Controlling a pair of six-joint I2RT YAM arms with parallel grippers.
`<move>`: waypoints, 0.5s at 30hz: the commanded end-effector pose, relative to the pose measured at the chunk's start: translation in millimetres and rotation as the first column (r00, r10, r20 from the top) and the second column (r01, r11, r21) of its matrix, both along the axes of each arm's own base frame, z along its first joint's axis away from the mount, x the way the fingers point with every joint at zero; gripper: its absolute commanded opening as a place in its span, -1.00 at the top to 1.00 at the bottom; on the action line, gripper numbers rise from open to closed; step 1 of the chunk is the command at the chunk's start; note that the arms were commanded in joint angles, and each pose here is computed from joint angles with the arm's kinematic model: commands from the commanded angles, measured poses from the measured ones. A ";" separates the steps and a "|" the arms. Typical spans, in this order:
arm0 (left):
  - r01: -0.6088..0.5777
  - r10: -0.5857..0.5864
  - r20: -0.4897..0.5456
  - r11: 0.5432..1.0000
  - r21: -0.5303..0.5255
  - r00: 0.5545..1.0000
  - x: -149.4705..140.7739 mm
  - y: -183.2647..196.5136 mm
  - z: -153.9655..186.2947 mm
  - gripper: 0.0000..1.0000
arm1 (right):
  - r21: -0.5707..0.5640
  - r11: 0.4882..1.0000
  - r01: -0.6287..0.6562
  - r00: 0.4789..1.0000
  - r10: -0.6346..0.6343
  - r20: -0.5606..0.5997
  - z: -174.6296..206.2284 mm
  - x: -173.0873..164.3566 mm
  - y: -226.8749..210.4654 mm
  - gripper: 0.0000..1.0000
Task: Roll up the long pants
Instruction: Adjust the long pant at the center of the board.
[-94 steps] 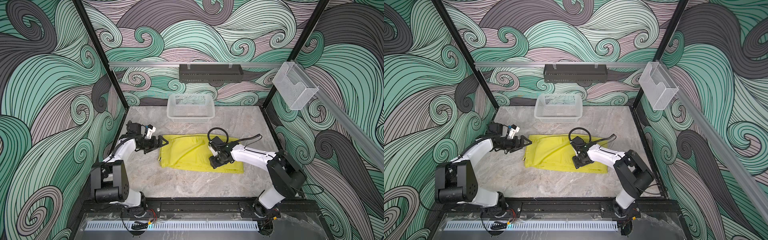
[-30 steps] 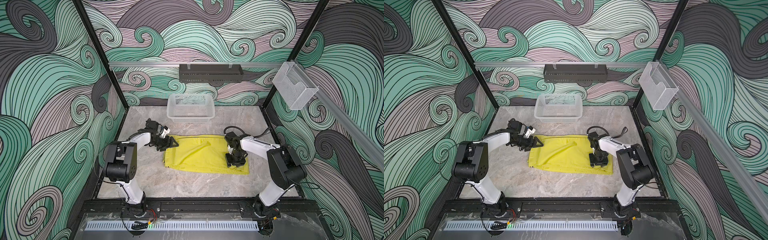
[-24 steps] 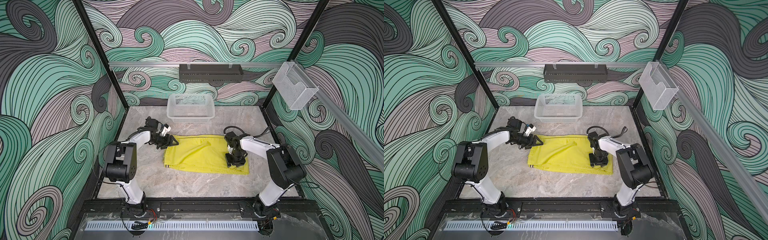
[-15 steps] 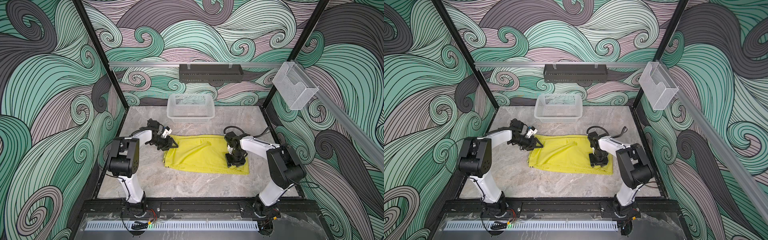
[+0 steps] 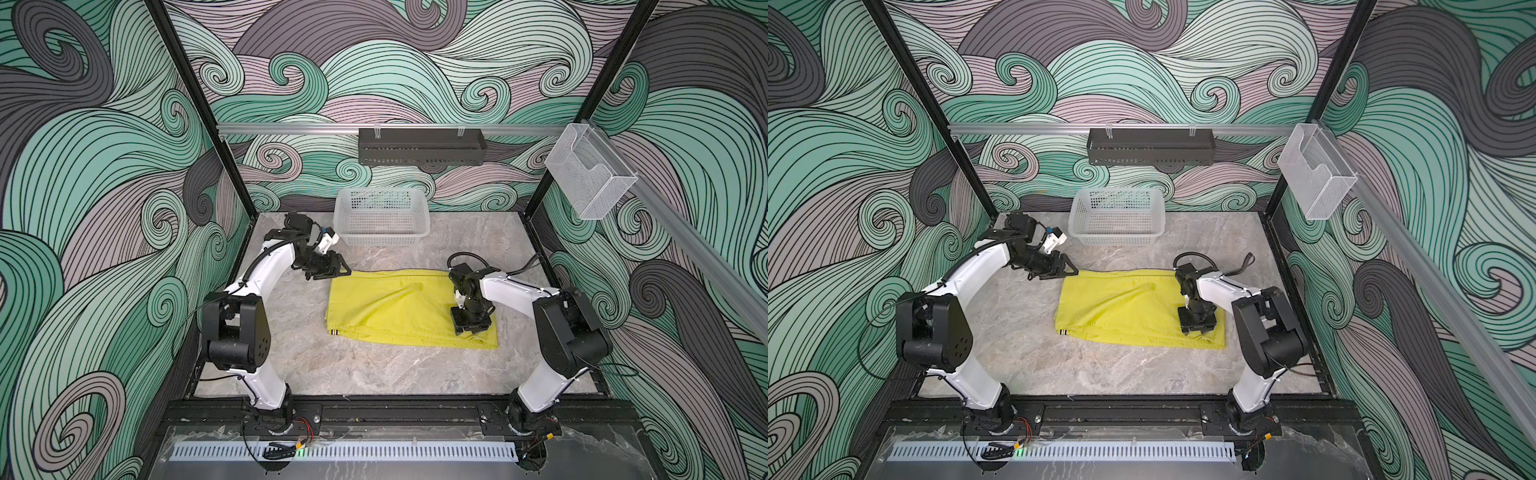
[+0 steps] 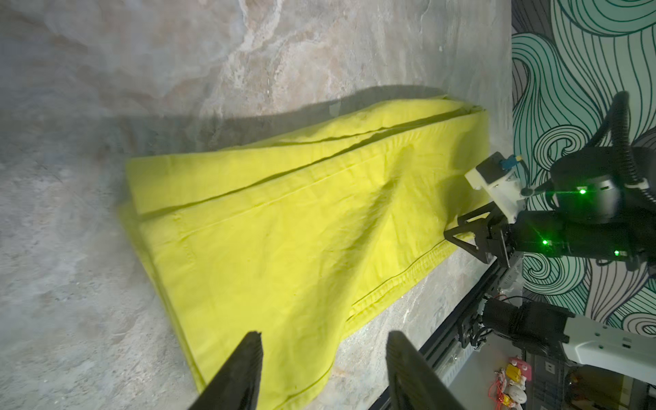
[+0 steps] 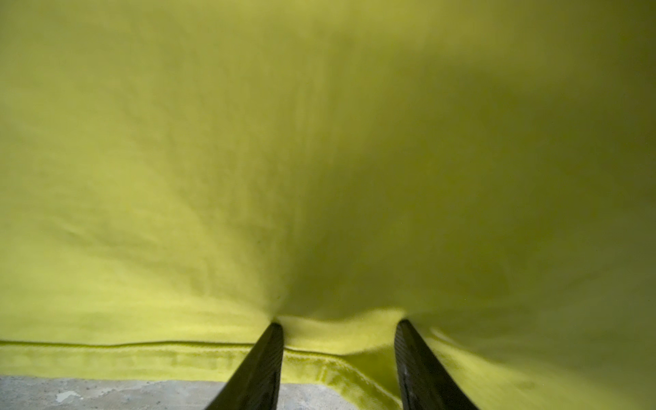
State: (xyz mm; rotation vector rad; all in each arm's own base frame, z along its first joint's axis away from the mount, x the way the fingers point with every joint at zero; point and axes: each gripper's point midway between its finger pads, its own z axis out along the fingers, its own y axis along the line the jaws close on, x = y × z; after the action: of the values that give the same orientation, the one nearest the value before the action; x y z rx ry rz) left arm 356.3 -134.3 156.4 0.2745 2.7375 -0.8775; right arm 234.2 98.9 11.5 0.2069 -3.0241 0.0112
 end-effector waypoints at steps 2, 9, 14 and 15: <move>-0.001 0.019 -0.146 0.993 0.120 0.989 -23.8 18.4 -28.6 -0.97 | -0.015 1.000 0.001 1.000 -0.001 -0.024 -4.0 -7.6 -5.4 -0.04; 0.074 -0.072 0.026 0.995 -0.060 0.997 -35.6 -21.3 20.6 -0.97 | 0.006 0.998 -0.059 0.996 0.059 0.068 24.3 6.3 -1.5 -0.05; 0.183 -0.170 0.072 0.956 -0.230 0.983 -51.8 -68.2 45.9 -0.97 | 0.029 0.995 -0.094 0.985 0.088 0.145 63.2 16.8 4.2 -0.05; 0.167 -0.155 0.072 0.964 -0.208 0.985 -50.5 -67.9 40.4 -0.97 | 0.047 0.993 -0.109 0.976 0.098 0.193 74.6 21.6 8.0 -0.05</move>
State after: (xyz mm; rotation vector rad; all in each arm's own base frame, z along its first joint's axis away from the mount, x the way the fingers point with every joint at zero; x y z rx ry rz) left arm 310.6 -183.6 186.0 0.4496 2.6378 -1.0733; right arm 248.4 104.1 52.2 0.3207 -3.1201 -0.0317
